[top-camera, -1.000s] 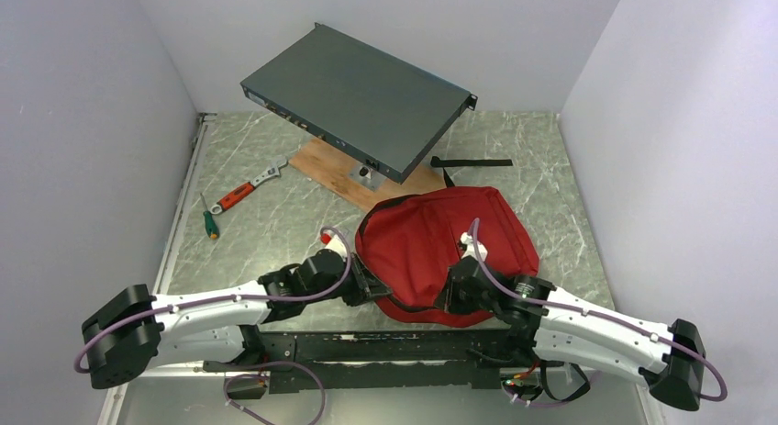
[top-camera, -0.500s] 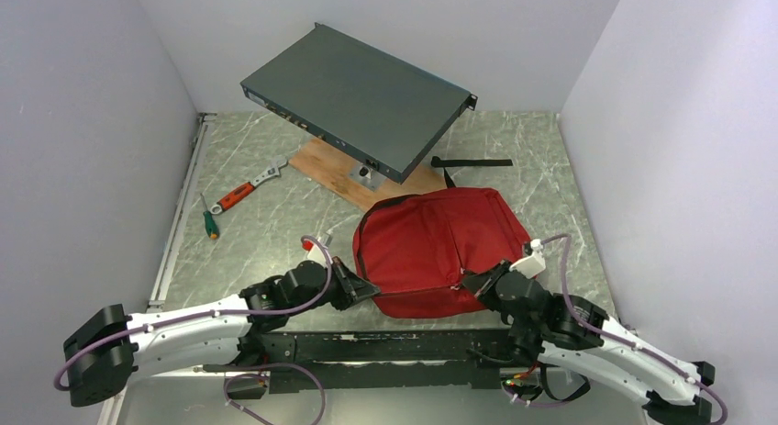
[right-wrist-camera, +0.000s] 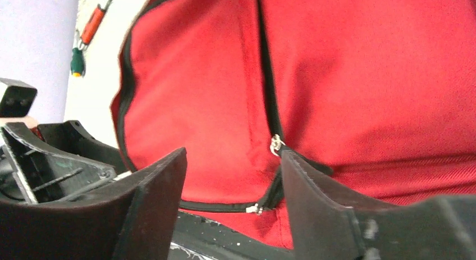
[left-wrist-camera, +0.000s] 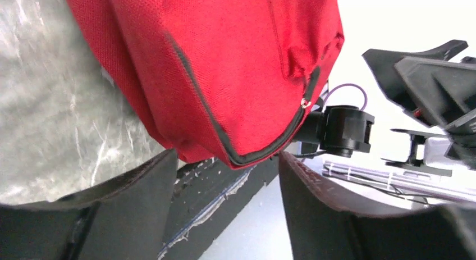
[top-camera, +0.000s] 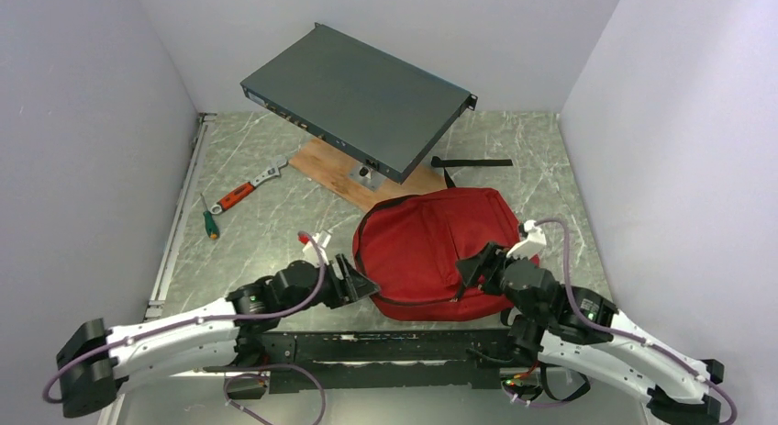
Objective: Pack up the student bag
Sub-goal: Zip the student bag at the center of the board, then reset both arms
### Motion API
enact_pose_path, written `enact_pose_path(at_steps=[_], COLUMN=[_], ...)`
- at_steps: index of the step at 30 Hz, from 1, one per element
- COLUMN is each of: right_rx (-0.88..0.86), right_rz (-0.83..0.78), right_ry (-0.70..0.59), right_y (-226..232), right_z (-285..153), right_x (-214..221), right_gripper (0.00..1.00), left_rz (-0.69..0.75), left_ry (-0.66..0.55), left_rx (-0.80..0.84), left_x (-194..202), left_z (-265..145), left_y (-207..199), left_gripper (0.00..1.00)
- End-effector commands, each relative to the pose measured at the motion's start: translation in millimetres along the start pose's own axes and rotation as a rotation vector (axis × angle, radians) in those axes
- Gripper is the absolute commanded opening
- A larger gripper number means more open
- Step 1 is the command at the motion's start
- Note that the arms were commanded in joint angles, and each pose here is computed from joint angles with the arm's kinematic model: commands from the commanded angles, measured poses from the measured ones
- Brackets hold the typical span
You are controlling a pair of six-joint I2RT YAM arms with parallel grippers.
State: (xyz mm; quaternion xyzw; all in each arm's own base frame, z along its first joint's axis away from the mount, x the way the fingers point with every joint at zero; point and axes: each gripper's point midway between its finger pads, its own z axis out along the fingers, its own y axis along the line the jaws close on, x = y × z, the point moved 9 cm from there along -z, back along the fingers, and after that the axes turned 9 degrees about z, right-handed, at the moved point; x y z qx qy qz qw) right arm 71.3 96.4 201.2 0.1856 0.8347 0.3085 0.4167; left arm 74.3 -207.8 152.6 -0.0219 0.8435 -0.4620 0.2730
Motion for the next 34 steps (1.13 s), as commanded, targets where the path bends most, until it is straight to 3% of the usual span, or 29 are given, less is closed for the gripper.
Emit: enact_pose_path(at_steps=[1, 6, 12, 22, 34], right_rx=[-0.149, -0.267, -0.438, -0.61, -0.622], right_rz=[-0.094, -0.204, -0.225, -0.185, -0.192], right_ry=[-0.148, -0.308, -0.476, -0.579, -0.602], right_y=[57.0, 97.3, 127.2, 146.9, 141.3], right_z=[-35.9, -83.3, -129.9, -165.8, -168.7], right_x=[-60.0, -120.6, -169.0, -197.1, -197.5], right_gripper=[0.74, 0.98, 1.0, 1.0, 1.0], left_rz=[0.223, 0.56, 0.834, 0.902, 0.921], left_ry=[-0.193, -0.471, -0.642, -0.819, -0.825], left_rx=[0.041, 0.089, 0.006, 0.02, 0.01], left_x=[-36.7, -92.7, -140.1, -163.2, -164.3], left_z=[-35.7, -116.5, -198.5, -257.3, -257.9], left_y=[-28.7, -78.3, -117.7, -137.1, -136.5], left_gripper=[0.75, 0.88, 0.93, 0.99, 1.0])
